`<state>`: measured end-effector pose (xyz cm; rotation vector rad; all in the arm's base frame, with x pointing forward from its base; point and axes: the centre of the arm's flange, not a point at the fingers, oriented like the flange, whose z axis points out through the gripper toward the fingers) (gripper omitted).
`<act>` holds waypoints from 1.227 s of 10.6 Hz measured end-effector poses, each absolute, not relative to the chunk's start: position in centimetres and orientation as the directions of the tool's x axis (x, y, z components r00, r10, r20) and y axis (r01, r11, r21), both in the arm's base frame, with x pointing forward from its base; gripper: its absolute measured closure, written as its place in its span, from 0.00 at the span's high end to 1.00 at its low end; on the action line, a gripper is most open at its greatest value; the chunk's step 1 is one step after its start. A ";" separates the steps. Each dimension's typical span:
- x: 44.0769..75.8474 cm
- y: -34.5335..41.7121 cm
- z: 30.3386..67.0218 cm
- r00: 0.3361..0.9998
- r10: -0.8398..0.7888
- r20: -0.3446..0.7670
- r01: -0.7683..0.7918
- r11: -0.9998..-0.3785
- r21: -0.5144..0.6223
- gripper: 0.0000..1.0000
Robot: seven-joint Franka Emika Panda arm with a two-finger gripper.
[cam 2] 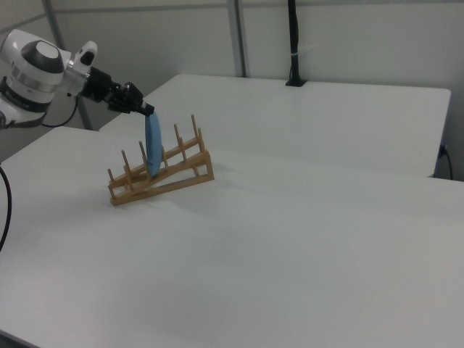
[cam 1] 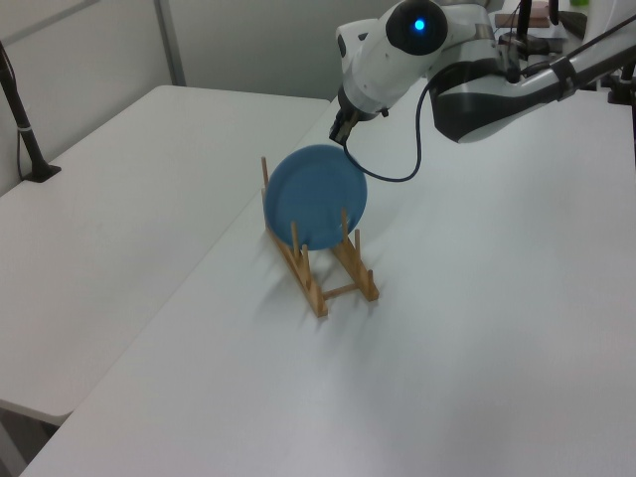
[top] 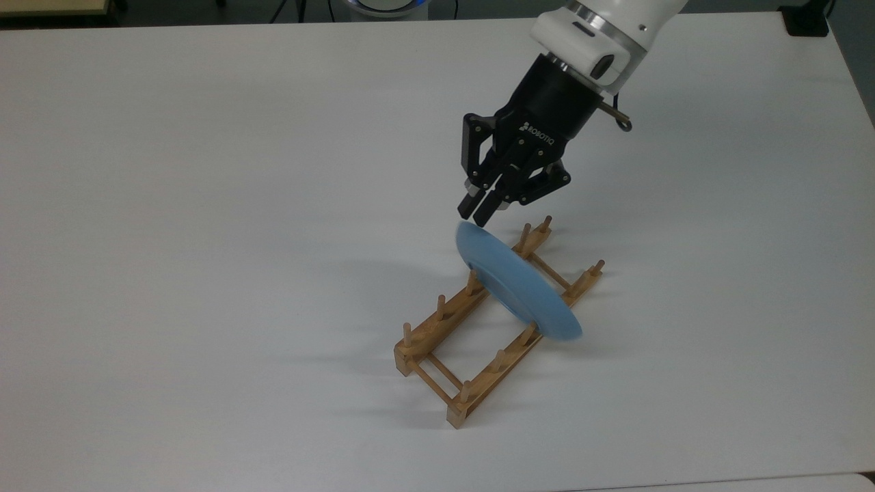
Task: Place plate in plate rack
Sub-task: 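Open the gripper and raise it away from the plate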
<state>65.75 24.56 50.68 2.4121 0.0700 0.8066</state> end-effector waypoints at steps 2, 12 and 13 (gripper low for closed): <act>65.5 25.1 50.7 0.810 0.216 0.545 -0.141 -0.831 0.538 0.37; 63.6 13.5 58.6 0.963 -0.100 0.252 -0.142 -0.978 0.155 1.00; 62.5 10.6 59.4 0.984 -0.076 0.164 -0.098 -0.986 0.133 1.00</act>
